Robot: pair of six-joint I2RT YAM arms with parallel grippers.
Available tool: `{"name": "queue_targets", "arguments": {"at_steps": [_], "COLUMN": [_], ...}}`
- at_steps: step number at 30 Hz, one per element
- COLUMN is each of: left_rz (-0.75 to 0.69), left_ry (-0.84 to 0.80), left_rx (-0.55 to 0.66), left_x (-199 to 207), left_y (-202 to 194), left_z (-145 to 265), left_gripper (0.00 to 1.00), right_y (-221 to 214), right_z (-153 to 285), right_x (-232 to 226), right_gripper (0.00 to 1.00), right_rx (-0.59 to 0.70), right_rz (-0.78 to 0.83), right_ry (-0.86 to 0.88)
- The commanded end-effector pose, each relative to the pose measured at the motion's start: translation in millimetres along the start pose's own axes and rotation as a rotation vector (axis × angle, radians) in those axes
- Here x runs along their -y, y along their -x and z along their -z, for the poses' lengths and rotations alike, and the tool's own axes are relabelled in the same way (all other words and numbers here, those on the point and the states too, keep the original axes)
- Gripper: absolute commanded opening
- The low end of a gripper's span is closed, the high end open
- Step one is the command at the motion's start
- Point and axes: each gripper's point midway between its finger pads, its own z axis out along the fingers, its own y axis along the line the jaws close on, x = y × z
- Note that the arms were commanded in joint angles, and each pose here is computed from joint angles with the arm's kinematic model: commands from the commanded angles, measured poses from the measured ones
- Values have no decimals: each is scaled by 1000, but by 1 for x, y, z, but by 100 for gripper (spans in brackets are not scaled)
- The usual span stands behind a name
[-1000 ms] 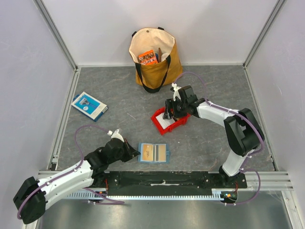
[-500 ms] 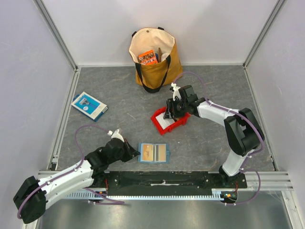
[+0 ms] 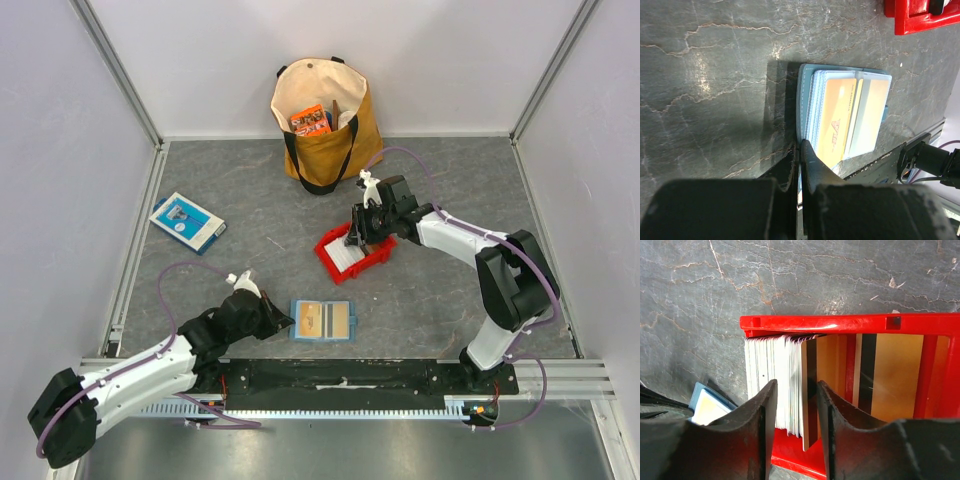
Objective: Put the credit cards into the card holder
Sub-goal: Pick up the credit card from the storage box.
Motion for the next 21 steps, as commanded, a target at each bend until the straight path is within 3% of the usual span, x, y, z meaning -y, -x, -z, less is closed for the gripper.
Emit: {"name": "queue_targets", "arguments": {"at_steps": [1, 10, 21], "left_rz": [-14, -15, -14], "left_ry": [-54, -53, -56], "left_rx": [45, 46, 40], "left_x": [20, 21, 21], "left_y": [13, 13, 12], "left_z": [1, 0, -1], "left_gripper": [2, 2, 2], "right_y": [24, 26, 22], "right_z": [11, 12, 5], "right_x": [-17, -10, 19], "right_gripper": [40, 12, 1], "right_rx": [54, 61, 49], "right_rz": [36, 24, 33], "right_ry": [48, 28, -136]}}
